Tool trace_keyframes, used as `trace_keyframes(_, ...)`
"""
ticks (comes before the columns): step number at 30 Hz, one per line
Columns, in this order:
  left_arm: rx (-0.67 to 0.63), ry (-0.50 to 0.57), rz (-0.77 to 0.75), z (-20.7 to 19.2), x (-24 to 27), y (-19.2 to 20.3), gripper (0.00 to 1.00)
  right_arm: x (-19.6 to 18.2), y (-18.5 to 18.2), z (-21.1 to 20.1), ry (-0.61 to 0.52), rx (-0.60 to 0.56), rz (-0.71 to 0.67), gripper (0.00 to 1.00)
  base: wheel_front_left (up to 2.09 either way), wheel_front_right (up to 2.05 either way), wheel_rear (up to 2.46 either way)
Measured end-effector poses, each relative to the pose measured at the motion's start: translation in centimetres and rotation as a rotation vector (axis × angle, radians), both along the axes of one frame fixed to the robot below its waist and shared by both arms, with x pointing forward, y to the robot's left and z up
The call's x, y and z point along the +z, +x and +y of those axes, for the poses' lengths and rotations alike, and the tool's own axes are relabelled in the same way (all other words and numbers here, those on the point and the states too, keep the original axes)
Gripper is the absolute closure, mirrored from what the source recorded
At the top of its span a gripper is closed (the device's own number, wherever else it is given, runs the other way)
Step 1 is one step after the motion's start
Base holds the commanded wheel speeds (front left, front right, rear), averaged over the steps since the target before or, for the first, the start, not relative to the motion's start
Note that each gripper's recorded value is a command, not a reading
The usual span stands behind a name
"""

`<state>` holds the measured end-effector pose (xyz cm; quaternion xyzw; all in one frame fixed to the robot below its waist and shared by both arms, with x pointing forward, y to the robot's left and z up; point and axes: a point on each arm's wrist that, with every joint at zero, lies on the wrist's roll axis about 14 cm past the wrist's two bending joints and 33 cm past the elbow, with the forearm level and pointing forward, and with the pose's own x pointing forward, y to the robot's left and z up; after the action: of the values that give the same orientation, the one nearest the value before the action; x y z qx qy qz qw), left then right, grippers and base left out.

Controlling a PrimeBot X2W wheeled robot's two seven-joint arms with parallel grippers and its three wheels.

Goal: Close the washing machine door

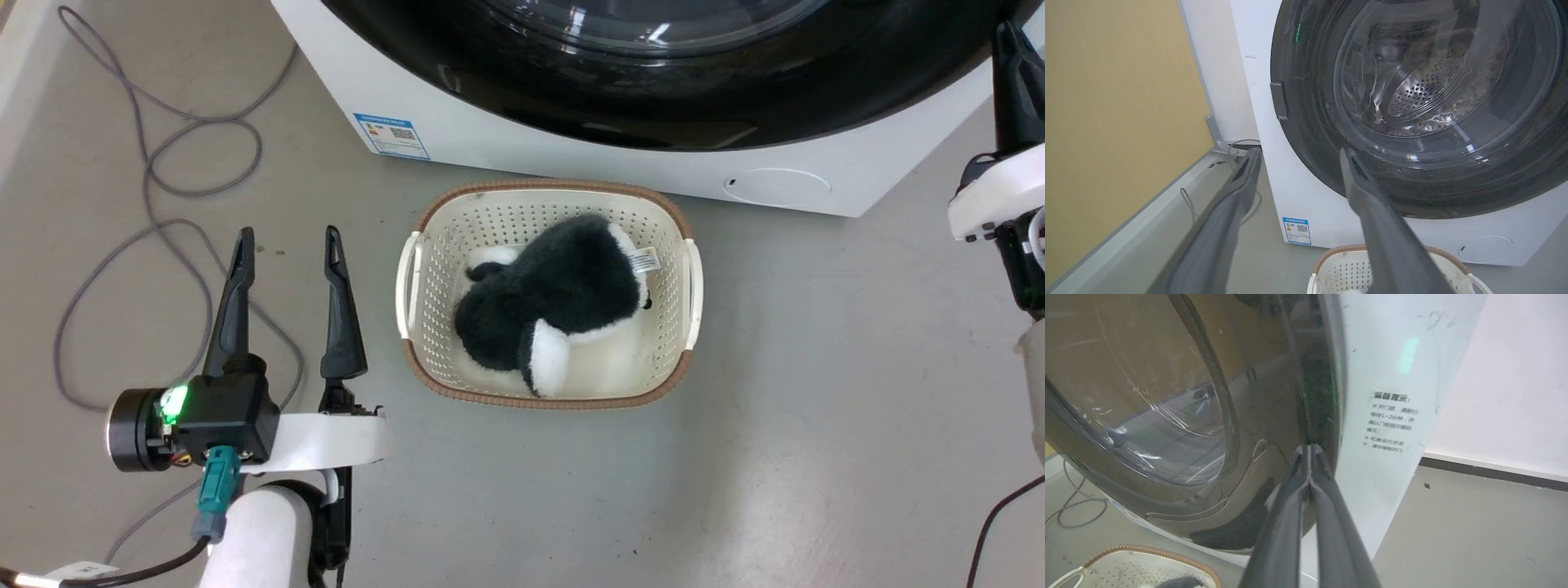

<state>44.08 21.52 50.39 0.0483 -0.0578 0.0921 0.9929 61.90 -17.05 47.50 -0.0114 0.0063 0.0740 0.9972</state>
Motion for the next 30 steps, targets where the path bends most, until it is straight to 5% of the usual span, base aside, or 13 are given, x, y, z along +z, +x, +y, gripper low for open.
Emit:
trace_keyframes(10,-0.014,-0.009,-0.027,-0.6,1.0,0.1,0.0,3.3,-2.5,-0.9,0.005,-0.025,-0.089,1.0,0.0,0.0,0.0)
trace_keyframes(23,-0.089,-0.004,-0.046,-3.1,2.4,-2.2,0.0,7.3,-13.3,-3.3,0.03,-0.114,-0.197,1.0,0.0,0.0,0.0)
trace_keyframes(25,-0.095,-0.004,-0.048,-3.4,2.6,-2.7,0.0,7.1,-15.1,-3.7,0.04,-0.131,-0.191,0.54,0.0,0.0,0.0)
trace_keyframes(26,-0.1,-0.004,-0.05,-3.6,2.7,-3.0,0.0,6.9,-16.0,-3.8,0.045,-0.138,-0.186,0.0,0.0,0.0,0.0)
trace_keyframes(30,-0.124,-0.005,-0.051,-4.4,2.8,-4.0,0.0,6.8,-19.0,-4.0,0.065,-0.153,-0.183,0.0,0.0,0.0,0.0)
